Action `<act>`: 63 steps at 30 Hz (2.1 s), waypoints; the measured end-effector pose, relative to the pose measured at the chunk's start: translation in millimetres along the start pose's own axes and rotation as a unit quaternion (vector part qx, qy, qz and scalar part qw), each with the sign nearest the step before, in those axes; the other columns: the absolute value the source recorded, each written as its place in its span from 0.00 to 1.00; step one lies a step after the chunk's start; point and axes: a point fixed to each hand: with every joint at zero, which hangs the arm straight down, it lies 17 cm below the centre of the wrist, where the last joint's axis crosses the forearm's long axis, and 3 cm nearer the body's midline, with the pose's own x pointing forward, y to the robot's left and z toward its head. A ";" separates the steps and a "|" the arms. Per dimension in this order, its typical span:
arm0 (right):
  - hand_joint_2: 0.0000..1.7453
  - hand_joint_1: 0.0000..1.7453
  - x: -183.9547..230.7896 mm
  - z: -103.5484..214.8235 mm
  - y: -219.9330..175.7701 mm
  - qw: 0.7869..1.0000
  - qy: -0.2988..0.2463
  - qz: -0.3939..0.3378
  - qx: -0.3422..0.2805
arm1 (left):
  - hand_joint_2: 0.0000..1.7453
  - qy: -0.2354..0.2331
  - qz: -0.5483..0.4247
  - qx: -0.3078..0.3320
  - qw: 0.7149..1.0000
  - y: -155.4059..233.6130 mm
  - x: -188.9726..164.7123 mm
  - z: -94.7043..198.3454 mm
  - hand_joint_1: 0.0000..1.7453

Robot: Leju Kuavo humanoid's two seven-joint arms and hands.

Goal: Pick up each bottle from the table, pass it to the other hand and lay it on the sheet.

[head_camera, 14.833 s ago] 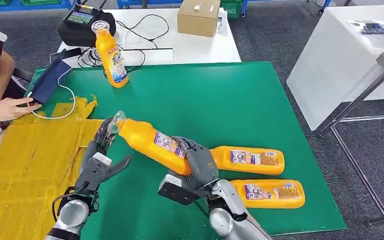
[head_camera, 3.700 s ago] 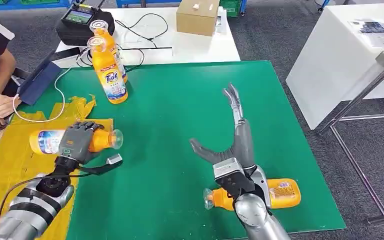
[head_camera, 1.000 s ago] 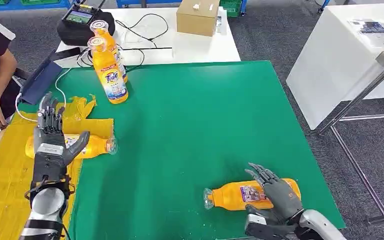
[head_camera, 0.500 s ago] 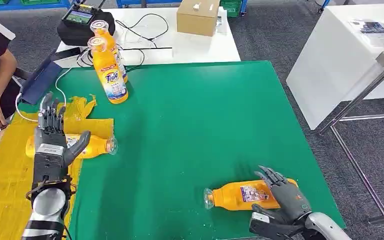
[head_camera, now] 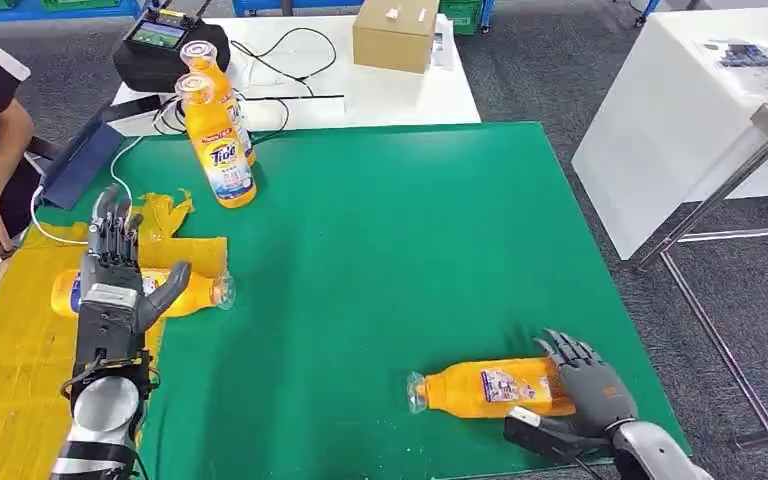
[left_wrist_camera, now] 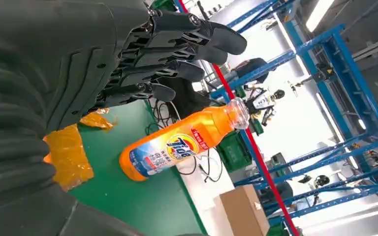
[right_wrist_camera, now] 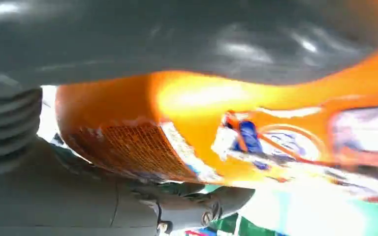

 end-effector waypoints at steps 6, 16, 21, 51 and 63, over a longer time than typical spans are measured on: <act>1.00 0.91 8.9 -18.8 -16.2 0.999 -0.002 0.016 -0.036 | 1.00 0.004 0.002 -0.003 1.000 -3.2 -0.4 0.4 0.00; 1.00 1.00 16.2 -31.7 -25.6 0.999 0.002 0.005 -0.050 | 1.00 0.003 0.002 -0.006 1.000 -5.1 0.6 0.6 0.00; 1.00 1.00 24.4 -37.2 -39.2 0.996 -0.001 0.021 -0.082 | 1.00 0.007 0.001 -0.006 1.000 -5.4 -0.4 1.9 0.00; 1.00 1.00 127.6 -40.2 -248.4 0.841 -0.063 -0.334 -0.421 | 1.00 -0.001 0.174 -0.196 0.965 -105.8 52.5 37.3 0.00; 1.00 1.00 202.1 -49.6 -279.1 0.795 -0.177 -0.425 -0.394 | 1.00 -0.015 0.233 -0.279 0.931 -150.5 78.2 46.8 0.00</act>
